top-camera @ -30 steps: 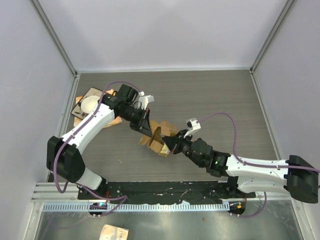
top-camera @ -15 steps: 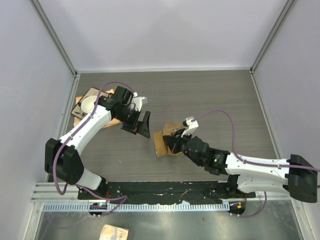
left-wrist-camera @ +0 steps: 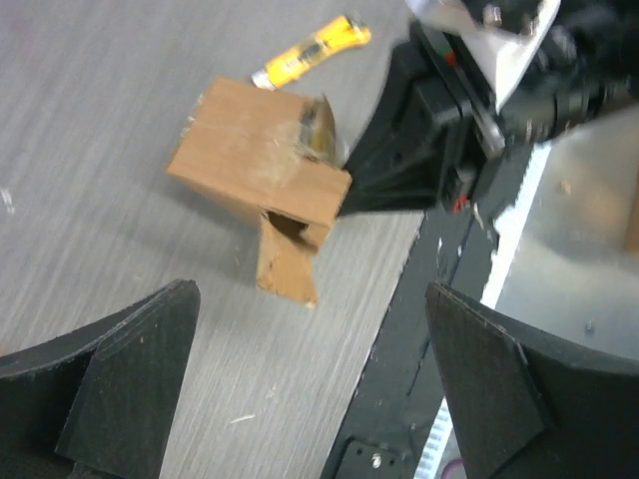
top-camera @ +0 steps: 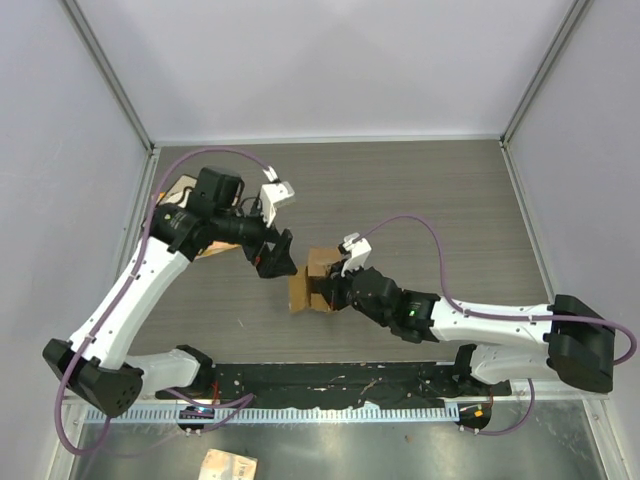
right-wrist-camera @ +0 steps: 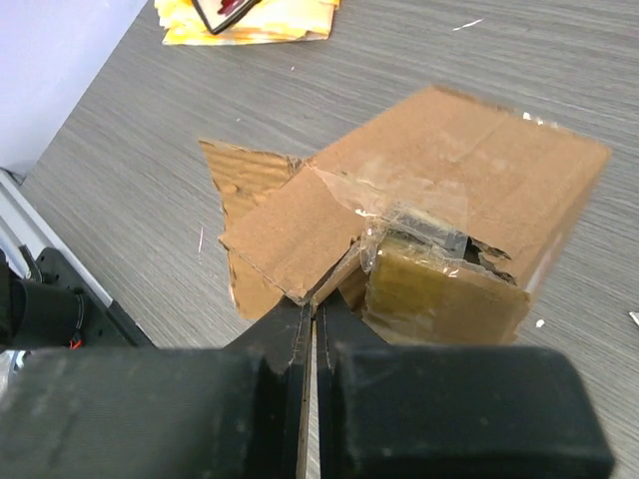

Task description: Unpack the express box

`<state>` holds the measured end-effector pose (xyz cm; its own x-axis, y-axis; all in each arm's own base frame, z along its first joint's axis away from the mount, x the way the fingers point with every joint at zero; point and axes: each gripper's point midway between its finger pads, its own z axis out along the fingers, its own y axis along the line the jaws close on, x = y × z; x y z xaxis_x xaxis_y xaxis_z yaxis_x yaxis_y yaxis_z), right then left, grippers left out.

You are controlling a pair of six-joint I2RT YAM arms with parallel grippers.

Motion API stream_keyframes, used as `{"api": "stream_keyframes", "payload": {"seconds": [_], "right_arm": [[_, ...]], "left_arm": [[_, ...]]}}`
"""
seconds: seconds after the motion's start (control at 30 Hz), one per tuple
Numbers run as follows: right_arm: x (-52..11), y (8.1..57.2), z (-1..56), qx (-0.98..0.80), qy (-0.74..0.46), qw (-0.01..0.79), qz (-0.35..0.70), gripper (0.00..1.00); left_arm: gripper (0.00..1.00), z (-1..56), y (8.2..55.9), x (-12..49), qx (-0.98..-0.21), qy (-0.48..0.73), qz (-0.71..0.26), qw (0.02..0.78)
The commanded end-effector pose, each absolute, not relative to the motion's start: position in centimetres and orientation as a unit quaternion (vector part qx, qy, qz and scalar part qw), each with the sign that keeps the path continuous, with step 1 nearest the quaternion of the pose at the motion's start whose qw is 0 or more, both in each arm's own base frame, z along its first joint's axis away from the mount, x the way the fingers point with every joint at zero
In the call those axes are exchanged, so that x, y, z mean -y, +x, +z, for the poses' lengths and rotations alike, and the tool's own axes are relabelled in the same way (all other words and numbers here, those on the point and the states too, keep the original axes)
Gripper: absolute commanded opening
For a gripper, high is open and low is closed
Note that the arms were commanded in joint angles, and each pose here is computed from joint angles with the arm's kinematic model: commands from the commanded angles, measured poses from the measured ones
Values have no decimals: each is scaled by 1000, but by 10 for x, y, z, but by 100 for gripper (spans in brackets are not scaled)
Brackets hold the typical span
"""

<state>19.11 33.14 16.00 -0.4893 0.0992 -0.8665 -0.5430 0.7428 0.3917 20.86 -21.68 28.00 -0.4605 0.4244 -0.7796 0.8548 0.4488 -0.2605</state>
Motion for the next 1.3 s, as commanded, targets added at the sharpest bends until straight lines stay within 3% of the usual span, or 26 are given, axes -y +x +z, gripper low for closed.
{"api": "stream_keyframes", "payload": {"seconds": [0.0, 0.4, 0.7, 1.03, 1.1, 1.13, 1.23, 1.27], "right_arm": [[-350, 190, 188, -771, -153, 497, 369, 1], [-369, 185, 189, -767, -182, 471, 396, 1], [-379, 183, 184, -767, -196, 454, 408, 1], [-390, 184, 183, -764, -200, 444, 423, 1], [-391, 183, 183, -763, -202, 442, 427, 1], [-391, 183, 183, -762, -203, 442, 428, 1], [-392, 179, 183, -759, -211, 436, 435, 1], [-392, 178, 183, -758, -212, 436, 436, 1]], "left_arm": [[100, 246, 182, 221, -717, 528, -355, 285], [100, 221, 187, 223, -626, 641, -325, 304], [100, 193, 186, 233, -609, 665, -325, 284], [100, 174, 207, 241, -640, 639, -308, 295], [91, 170, 212, 238, -645, 640, -294, 297], [79, 169, 213, 238, -645, 641, -290, 298], [56, 169, 217, 238, -654, 634, -286, 298], [52, 170, 218, 238, -657, 630, -285, 300]]}}
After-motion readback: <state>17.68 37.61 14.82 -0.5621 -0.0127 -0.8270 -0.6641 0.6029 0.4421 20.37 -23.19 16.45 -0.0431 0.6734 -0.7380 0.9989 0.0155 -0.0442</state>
